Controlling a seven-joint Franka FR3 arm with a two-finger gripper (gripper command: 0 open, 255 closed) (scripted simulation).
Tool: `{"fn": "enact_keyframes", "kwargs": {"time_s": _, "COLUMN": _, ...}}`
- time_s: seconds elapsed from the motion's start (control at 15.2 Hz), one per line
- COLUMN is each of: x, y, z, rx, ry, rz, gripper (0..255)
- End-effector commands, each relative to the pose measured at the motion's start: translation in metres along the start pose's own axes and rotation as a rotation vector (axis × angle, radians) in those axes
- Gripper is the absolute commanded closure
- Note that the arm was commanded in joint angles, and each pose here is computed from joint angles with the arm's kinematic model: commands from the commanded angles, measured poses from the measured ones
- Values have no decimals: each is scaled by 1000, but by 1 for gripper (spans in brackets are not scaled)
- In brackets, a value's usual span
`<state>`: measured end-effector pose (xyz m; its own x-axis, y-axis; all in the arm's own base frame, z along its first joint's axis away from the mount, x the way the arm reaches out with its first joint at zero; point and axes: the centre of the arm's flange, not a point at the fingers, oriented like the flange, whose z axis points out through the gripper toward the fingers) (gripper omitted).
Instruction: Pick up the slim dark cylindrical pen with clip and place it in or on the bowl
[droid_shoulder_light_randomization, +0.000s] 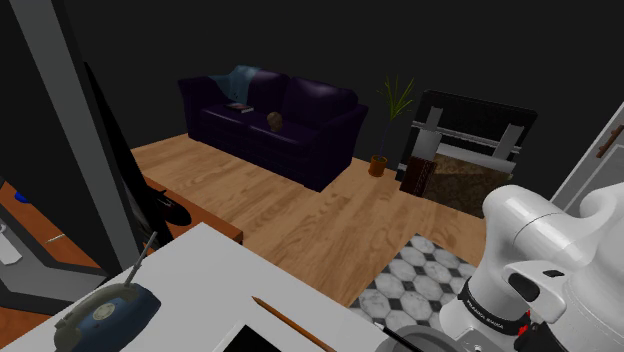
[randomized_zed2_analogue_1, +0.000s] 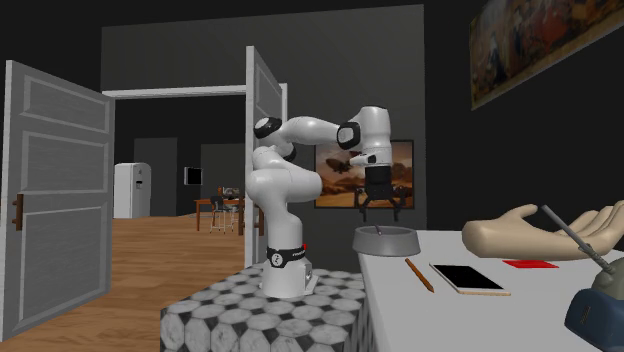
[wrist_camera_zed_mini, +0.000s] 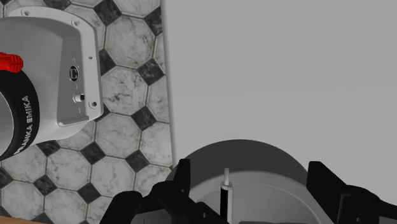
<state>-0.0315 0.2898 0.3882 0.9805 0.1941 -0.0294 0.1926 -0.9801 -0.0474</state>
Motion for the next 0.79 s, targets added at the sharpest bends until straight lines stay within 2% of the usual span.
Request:
{"fn": "enact_keyframes", "kwargs": {"time_s": 0.0, "x": 0, "y": 0, "z": 0, "rx": 0, "ry": 0, "rz": 0, "gripper": 0}}
{"fn": "enact_keyframes", "kwargs": {"time_s": 0.26, "x": 0, "y": 0, "z": -50, "rx": 0, "ry": 0, "rz": 0, "gripper": 0}}
{"fn": "enact_keyframes", "kwargs": {"time_s": 0.73, "x": 0, "y": 0, "z": -50, "rx": 0, "ry": 0, "rz": 0, "gripper": 0}}
